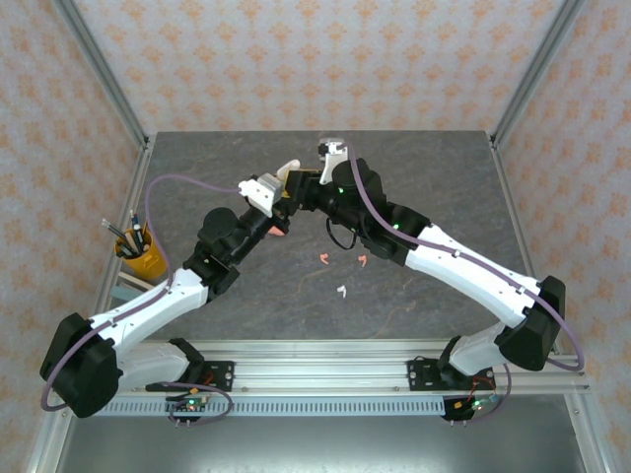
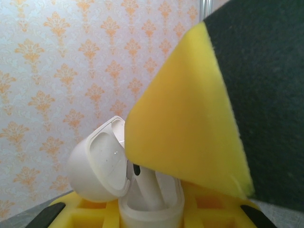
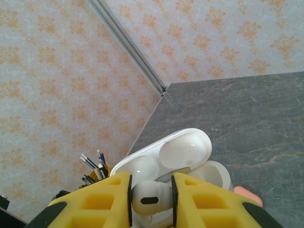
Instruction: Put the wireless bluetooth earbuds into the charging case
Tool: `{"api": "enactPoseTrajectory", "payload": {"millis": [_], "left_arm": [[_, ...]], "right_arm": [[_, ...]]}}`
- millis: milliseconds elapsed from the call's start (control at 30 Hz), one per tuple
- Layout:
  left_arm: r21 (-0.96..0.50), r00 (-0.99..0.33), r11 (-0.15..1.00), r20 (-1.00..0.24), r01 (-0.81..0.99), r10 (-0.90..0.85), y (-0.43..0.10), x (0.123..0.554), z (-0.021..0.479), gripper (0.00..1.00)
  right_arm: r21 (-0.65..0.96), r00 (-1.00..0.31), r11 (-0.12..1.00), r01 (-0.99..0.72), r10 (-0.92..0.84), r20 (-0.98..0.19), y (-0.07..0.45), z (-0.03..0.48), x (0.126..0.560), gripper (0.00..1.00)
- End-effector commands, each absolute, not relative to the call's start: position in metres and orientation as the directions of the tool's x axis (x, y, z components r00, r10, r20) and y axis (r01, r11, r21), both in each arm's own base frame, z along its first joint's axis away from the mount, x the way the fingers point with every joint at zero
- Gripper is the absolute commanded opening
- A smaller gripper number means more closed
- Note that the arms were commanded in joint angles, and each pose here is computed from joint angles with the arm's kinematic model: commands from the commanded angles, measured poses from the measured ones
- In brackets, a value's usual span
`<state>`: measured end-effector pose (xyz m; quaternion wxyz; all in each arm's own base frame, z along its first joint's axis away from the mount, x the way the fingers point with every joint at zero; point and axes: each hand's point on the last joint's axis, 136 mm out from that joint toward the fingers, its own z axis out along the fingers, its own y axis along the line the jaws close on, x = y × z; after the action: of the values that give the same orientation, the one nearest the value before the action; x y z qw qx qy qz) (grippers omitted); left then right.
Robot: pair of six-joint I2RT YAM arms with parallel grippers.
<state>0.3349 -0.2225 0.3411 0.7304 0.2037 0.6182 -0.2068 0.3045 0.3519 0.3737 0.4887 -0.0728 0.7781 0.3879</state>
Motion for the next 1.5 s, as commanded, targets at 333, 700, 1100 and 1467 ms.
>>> {"api": "enactPoseTrajectory", "payload": {"millis": [333,700,1100,1467], "left_arm": [[0.038,0.284,0.844,-0.949,0.535,-0.138,-0.209,0.322,0.391,0.00],[0.039,0.275,0.853,-0.953,0.521,-0.124,-0.203,0.318,0.382,0.00],[0.081,0.272,0.865,-0.960,0.495,-0.066,-0.187,0.299,0.370,0.00],[0.068,0.259,0.863,-0.963,0.501,-0.074,-0.177,0.284,0.364,0.00]], "right_arm": [[0.489,-0.583,0.754,-0.438,0.175,-0.793,0.347,0.342,0.297,0.40],[0.549,-0.533,0.764,-0.340,0.324,-0.782,0.306,0.391,0.306,0.66],[0.507,-0.618,0.846,0.163,0.488,-0.616,0.188,0.295,0.283,0.74],[0.307,-0.743,0.774,0.553,0.625,-0.238,0.204,0.127,0.251,0.69]]}}
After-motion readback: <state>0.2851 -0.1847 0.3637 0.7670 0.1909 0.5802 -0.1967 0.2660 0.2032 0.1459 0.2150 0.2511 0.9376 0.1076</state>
